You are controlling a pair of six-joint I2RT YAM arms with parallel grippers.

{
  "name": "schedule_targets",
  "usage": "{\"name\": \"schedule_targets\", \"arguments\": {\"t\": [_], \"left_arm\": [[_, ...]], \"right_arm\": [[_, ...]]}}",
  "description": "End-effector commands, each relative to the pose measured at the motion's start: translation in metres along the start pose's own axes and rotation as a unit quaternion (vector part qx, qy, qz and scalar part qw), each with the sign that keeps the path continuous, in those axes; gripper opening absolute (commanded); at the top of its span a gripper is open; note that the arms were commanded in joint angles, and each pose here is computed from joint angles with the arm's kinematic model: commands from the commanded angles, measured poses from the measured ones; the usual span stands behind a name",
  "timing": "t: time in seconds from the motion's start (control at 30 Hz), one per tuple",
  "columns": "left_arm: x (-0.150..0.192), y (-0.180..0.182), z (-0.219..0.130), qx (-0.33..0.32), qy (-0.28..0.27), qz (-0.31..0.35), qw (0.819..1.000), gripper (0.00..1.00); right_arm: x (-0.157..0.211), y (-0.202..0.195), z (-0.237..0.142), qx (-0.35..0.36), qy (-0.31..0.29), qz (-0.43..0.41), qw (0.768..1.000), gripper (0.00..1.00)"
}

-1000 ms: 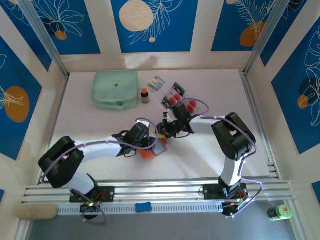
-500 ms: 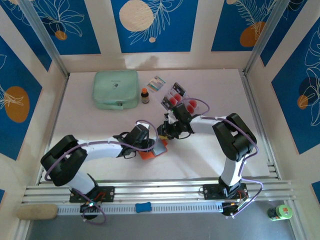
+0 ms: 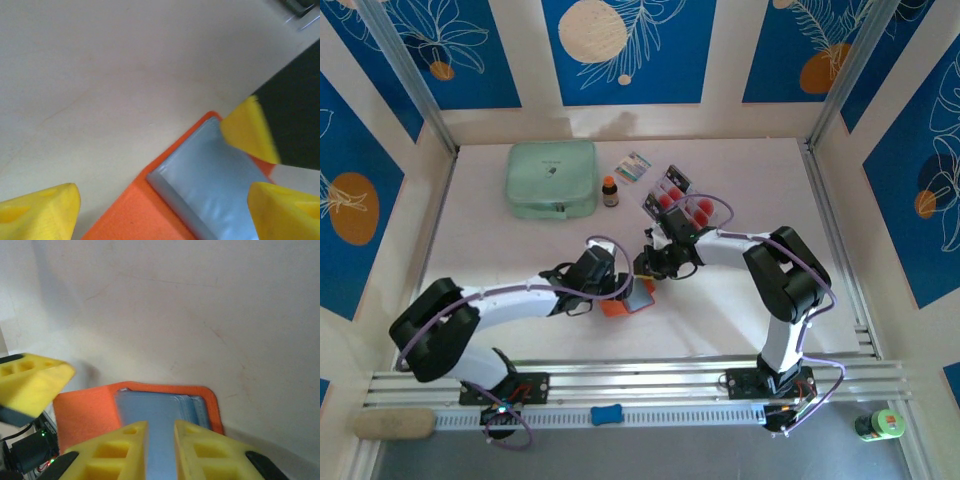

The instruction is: Put the credit cards into the card holder

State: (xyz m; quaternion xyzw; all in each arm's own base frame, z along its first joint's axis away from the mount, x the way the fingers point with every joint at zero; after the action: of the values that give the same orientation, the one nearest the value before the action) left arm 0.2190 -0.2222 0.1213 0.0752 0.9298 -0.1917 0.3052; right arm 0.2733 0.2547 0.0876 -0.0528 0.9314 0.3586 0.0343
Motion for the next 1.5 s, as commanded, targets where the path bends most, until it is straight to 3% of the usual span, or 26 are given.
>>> {"name": "schedule_targets", "arguments": {"t": [0.0,0.23,0.47,0.63,1.13,1.47], "left_arm": [[-0.012,-0.017,-0.016,0.044,-0.014,-0.032,0.998,0.87],[-0.017,-0.040,-0.033,0.109,-0.038,-0.069,0.991,0.87],[0.005,-0.057,-0.020,0.147,-0.012,-0.083,0.985,0.87],[0.025,-0.041,-0.012,0.126,0.000,-0.091,0.988,0.86],[0.046,-0.007,0.004,0.032,0.007,0.011,0.999,0.86],[0.047,-0.006,0.010,0.030,0.007,0.018,0.999,0.86]], "right_arm": [[0.002,0.001,-0.004,0.014,0.002,-0.007,1.000,0.18],[0.005,-0.003,-0.006,0.015,-0.003,0.000,1.000,0.17],[0.010,-0.006,-0.009,0.020,-0.008,0.008,1.000,0.16],[0.016,-0.010,-0.011,0.024,-0.008,0.014,1.000,0.16],[0.012,0.008,-0.018,0.019,-0.016,-0.002,1.000,0.16],[0.012,0.010,-0.009,0.026,-0.005,-0.007,1.000,0.14]]}}
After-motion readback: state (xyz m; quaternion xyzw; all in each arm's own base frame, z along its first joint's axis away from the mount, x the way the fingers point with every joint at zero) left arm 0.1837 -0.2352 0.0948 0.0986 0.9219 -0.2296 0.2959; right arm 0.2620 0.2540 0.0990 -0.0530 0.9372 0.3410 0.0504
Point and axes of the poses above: each hand's point on the last joint's axis, 136 mm out from that joint toward the fingers, its own z axis out along the fingers, its own y axis along the line the jaws close on, x = y × z, the point moved 7 cm from there along -z, back along the fingers, and after that the axes turned 2 degrees about -z, right-handed, at the moved point
